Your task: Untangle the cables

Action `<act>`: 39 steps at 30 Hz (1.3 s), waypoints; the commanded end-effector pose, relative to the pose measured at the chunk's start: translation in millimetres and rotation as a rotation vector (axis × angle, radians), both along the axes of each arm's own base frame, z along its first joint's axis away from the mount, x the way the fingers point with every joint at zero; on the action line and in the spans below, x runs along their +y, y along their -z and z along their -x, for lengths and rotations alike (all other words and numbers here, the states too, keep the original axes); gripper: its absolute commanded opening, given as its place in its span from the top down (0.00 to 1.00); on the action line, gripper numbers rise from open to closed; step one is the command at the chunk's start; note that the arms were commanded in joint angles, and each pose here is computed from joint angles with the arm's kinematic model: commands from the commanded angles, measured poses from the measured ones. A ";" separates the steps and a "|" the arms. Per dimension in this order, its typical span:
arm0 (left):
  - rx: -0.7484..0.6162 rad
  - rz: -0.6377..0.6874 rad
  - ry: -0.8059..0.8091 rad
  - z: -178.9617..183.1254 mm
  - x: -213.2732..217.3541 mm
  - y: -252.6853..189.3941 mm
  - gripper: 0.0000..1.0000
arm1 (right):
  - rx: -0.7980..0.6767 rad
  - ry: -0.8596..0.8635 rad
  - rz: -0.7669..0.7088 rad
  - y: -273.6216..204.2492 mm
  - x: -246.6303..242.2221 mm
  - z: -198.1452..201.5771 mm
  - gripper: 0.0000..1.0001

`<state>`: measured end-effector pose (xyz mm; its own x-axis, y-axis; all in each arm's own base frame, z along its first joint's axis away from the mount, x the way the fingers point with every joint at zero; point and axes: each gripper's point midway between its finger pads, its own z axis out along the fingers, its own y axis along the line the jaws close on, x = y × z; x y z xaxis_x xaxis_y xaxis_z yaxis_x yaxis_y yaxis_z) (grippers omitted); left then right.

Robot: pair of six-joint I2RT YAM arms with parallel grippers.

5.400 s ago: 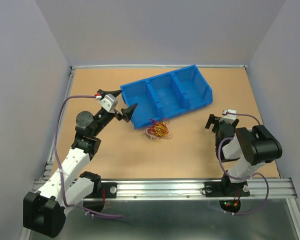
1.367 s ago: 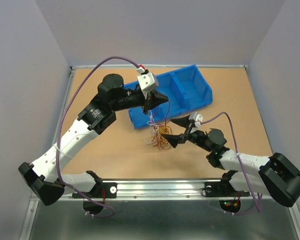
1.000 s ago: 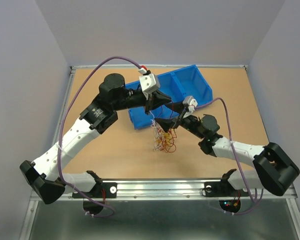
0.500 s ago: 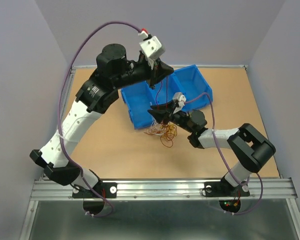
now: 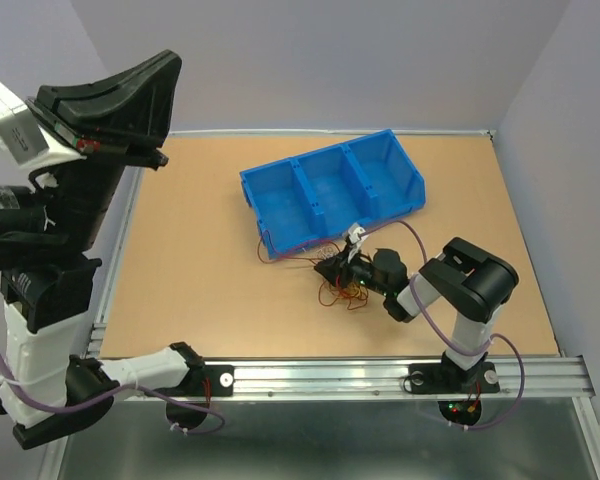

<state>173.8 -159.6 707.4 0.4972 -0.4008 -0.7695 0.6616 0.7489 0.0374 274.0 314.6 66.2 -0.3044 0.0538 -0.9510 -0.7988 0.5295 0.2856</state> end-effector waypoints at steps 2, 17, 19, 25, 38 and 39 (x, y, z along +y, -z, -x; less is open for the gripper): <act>0.127 -0.312 0.082 -57.8 -83.6 115.2 1.00 | -0.235 -0.003 -0.214 -83.5 -2.1 7.3 0.83; 0.246 -0.894 0.435 -45.8 -147.3 437.8 0.01 | -0.258 0.061 -0.244 -101.6 -27.5 21.3 0.91; 0.261 -0.924 0.481 -42.1 -152.6 455.9 0.01 | -0.265 0.087 -0.253 -105.7 -32.4 19.9 0.91; 0.328 -0.975 0.557 -44.6 -167.2 491.8 0.02 | -0.278 0.117 -0.253 -108.5 -40.8 21.5 0.92; 0.470 -1.061 0.584 -60.7 -194.5 549.1 0.30 | -0.293 0.132 -0.263 -114.1 -46.7 24.5 0.92; 0.485 -1.069 0.584 -62.2 -195.7 554.6 0.38 | -0.294 0.131 -0.263 -114.1 -46.7 24.5 0.93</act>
<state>228.2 -336.0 130.5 -0.0084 0.4995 -0.8663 0.9918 0.1146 0.0564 248.6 269.0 107.9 -0.2257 0.1480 -0.9629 -0.7495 0.6050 0.2687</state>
